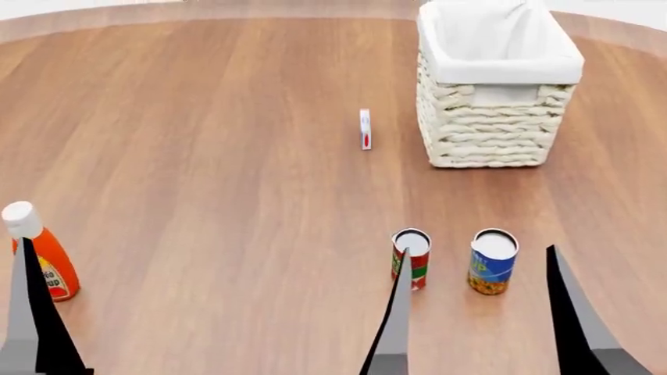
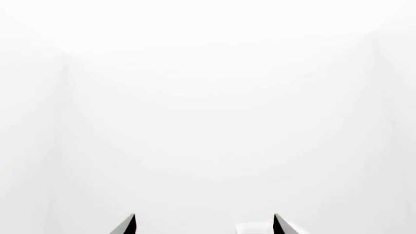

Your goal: Pick up the alphabet soup and the cream cheese box, and put them in the basket.

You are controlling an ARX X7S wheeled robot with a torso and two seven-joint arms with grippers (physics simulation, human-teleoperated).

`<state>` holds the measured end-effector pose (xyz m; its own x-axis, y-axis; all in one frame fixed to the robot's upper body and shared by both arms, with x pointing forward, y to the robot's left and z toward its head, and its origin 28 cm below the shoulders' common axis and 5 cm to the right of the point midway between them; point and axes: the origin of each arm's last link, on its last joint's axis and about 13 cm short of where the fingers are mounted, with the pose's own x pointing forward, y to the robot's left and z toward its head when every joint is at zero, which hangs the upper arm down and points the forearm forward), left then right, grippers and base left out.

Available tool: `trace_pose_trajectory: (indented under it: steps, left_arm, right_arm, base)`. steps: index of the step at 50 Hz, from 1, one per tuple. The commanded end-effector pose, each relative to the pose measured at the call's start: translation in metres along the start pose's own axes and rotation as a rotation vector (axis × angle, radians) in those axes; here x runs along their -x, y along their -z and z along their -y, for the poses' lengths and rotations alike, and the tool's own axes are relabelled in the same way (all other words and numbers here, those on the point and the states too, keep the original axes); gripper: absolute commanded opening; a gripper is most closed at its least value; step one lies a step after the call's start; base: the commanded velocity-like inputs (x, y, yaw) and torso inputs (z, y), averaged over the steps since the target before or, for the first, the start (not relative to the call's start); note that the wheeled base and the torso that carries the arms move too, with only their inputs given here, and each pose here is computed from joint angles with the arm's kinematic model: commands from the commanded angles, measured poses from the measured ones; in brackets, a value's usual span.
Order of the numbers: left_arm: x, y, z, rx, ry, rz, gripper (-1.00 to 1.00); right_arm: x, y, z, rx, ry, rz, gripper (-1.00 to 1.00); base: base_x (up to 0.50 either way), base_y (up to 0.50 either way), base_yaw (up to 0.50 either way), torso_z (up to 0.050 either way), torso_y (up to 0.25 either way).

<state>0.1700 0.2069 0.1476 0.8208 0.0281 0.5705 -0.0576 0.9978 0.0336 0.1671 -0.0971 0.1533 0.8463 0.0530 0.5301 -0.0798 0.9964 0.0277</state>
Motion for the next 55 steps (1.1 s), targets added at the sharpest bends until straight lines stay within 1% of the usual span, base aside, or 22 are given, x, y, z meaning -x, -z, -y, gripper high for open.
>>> trace_pose_trajectory:
  steps: [1, 55]
  left_arm:
    - [0.0012, 0.0033, -0.0004, 0.002, -0.005, -0.011, 1.0]
    - [0.0024, 0.0069, 0.0003, -0.002, 0.001, -0.031, 1.0]
  right_arm:
    - [0.0004, 0.0004, -0.0009, 0.002, -0.003, -0.006, 1.0]
    - [0.0015, 0.0041, -0.0006, 0.007, -0.002, -0.02, 1.0]
  base:
    - [0.21, 0.0, 0.0, 0.0, 0.0]
    - [0.21, 0.0, 0.0, 0.0, 0.0]
